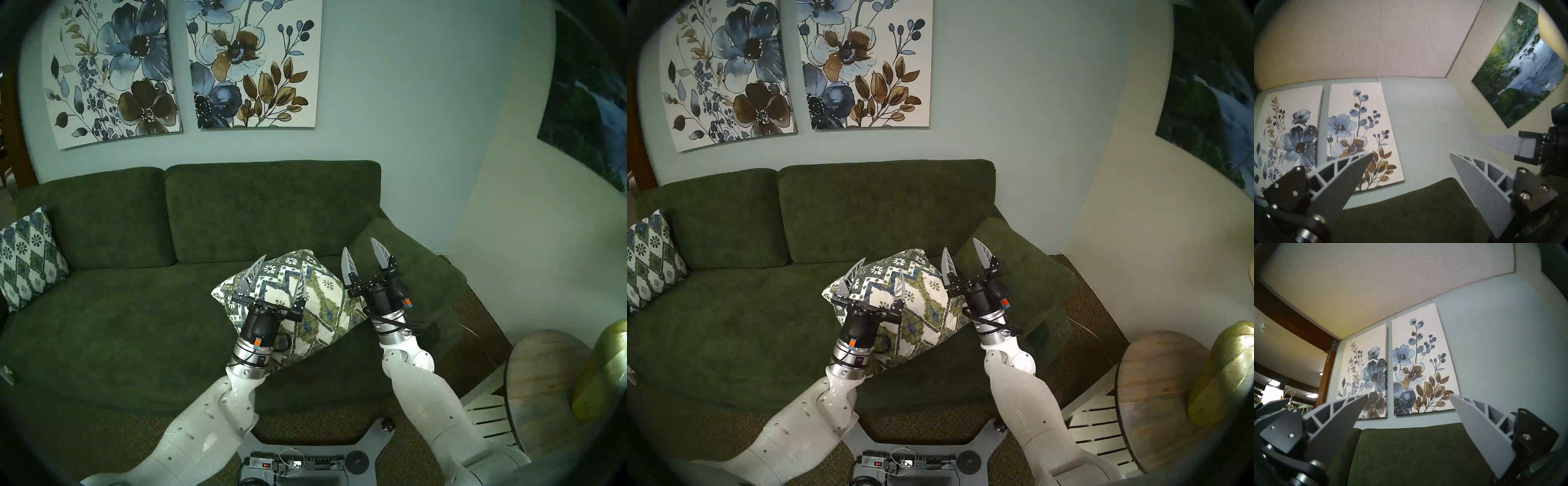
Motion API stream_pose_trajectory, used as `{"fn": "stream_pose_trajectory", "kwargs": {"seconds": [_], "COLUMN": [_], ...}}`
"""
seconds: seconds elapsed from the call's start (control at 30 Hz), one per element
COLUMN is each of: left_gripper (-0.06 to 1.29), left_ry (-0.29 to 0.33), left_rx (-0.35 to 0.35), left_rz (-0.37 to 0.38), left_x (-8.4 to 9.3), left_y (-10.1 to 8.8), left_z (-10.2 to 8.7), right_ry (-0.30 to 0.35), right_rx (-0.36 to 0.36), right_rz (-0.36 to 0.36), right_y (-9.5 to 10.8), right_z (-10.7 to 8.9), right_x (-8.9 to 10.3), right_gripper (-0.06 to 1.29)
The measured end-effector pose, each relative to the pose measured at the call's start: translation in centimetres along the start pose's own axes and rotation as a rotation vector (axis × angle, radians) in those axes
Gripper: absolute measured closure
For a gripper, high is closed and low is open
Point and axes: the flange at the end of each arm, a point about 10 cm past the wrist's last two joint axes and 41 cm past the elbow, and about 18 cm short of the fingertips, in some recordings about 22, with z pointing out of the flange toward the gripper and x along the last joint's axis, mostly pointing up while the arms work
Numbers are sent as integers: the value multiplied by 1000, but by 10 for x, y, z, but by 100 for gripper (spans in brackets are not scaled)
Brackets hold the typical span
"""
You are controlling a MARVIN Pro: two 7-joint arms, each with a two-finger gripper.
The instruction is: Fluff a cushion
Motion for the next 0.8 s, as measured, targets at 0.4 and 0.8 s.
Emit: {"fn": "stream_pose_trajectory", "kwargs": {"seconds": [0.4, 0.8], "left_gripper": [2, 2], "left_ry": [-48, -309], "left_rx": [13, -78], "left_rz": [180, 203], "left_x": [-40, -83], "left_y": [-77, -61], "left_z": [6, -66], "right_ry": [-84, -348], "right_rx": [57, 38], "right_rz": [140, 282], "right_y": [-39, -88], "right_z": [7, -75], "right_x": [-36, -83], "right_gripper": [-2, -2]}}
